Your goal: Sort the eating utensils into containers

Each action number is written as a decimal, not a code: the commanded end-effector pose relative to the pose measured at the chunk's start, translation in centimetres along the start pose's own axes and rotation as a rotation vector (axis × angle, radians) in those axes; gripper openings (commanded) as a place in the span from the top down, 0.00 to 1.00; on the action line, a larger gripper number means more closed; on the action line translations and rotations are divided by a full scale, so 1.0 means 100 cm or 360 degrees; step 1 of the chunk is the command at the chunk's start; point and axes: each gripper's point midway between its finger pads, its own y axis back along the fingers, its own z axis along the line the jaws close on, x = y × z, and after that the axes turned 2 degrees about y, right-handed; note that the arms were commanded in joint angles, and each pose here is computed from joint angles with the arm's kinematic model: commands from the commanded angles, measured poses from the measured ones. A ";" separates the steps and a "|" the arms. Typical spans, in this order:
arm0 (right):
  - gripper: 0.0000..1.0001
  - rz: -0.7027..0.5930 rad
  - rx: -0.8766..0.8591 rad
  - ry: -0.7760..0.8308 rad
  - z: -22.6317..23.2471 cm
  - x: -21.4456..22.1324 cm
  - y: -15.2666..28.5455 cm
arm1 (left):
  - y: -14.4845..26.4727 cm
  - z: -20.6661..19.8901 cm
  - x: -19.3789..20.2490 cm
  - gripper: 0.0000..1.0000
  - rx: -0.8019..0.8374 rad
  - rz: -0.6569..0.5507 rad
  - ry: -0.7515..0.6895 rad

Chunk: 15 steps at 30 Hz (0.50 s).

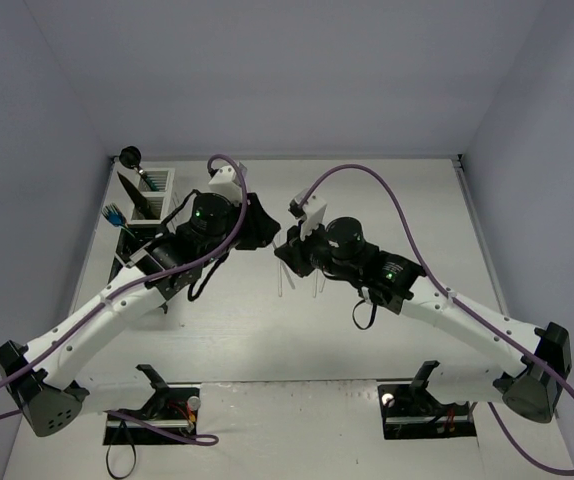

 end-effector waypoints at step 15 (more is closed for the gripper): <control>0.20 -0.0214 0.0480 -0.0136 -0.054 -0.016 0.011 | 0.098 0.085 -0.080 1.00 -0.0648 -0.0613 -0.0189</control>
